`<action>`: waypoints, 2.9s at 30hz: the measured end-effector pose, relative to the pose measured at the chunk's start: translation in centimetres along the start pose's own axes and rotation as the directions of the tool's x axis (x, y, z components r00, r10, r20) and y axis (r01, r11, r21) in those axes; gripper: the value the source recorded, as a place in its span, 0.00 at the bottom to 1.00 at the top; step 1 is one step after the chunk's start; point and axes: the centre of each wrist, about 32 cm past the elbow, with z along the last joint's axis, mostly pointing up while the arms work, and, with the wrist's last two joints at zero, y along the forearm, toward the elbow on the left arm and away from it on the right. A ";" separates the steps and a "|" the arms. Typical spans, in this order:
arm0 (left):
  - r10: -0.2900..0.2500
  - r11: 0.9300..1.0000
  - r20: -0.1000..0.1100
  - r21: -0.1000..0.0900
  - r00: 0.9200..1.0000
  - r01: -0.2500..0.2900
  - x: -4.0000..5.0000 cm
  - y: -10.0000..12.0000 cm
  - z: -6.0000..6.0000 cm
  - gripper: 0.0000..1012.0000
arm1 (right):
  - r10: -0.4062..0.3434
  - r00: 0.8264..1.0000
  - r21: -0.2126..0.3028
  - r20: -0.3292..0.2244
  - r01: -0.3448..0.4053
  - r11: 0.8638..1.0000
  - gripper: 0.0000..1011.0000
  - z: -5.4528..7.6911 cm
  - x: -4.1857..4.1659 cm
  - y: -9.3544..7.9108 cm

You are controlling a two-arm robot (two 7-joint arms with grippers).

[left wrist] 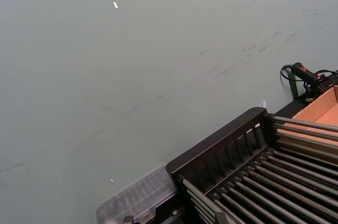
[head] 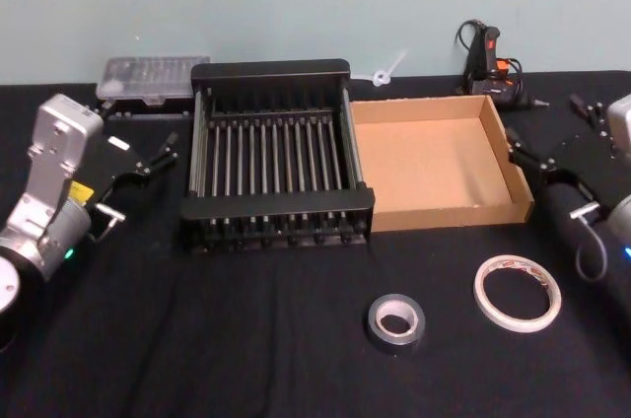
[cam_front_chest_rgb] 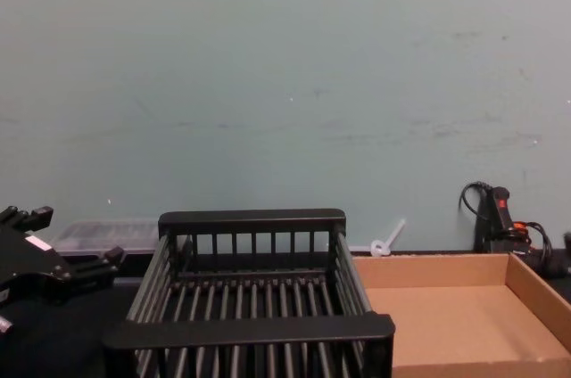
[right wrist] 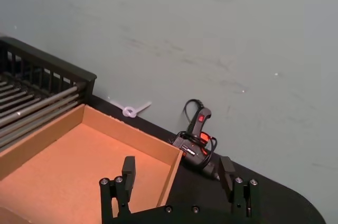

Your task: Pick up the white tape and place it into the black box , Pick up the silver tape and place it into the brown box.

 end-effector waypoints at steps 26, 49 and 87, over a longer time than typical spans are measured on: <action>0.000 1.000 0.000 0.000 1.000 0.000 0.00 0.0 0.0 0.99 | 0.164 0.982 -0.103 -0.091 -0.173 0.979 0.99 3.5 2.70 -7.3; 0.000 1.000 0.000 0.000 1.000 0.000 0.00 0.0 0.0 0.99 | 0.206 0.956 -0.312 -0.211 -0.265 0.912 0.99 1.9 1.46 -9.3; 0.000 1.000 0.000 0.000 1.000 0.000 0.00 0.0 0.0 0.99 | 0.176 0.949 -0.372 -0.260 -0.267 0.889 0.99 -1.5 -0.32 -6.8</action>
